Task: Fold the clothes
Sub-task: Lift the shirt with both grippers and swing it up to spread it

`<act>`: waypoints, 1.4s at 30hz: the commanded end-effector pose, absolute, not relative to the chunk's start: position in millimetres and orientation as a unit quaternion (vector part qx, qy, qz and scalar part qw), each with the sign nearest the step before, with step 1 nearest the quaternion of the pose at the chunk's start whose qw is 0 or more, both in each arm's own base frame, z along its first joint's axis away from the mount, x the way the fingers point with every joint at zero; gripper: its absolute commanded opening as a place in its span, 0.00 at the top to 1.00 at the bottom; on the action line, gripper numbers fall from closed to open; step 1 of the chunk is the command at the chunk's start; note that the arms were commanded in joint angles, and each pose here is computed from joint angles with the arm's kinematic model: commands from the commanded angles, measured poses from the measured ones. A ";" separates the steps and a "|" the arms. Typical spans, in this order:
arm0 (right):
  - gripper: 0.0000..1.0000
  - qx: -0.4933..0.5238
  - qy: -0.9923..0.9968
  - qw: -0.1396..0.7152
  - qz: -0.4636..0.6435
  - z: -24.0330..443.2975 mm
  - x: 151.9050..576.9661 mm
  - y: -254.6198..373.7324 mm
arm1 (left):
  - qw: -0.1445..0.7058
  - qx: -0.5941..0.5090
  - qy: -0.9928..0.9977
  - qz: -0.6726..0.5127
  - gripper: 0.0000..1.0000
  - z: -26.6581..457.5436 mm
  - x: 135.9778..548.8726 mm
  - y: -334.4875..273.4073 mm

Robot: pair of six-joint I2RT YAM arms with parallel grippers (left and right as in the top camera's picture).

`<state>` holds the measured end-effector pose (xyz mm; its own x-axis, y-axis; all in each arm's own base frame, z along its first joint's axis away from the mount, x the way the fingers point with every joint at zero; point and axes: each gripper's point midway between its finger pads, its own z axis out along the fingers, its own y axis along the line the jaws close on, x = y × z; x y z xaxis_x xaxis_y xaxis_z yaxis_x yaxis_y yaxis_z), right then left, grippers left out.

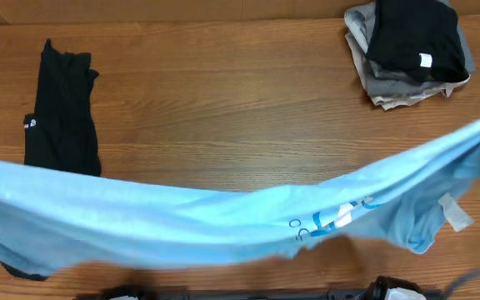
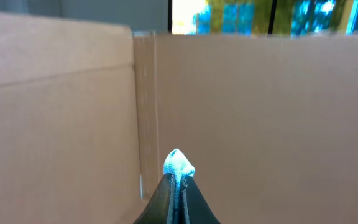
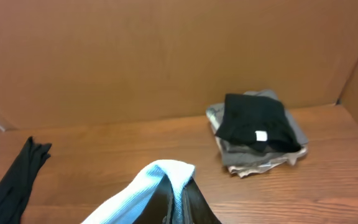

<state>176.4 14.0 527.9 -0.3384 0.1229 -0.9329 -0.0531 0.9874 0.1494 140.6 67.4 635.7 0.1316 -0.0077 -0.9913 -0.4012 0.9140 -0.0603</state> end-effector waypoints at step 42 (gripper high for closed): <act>0.96 -0.072 0.851 0.486 0.188 403.6 517.9 37.2 | 0.481 -0.108 0.869 0.041 0.96 413.5 480.1 98.0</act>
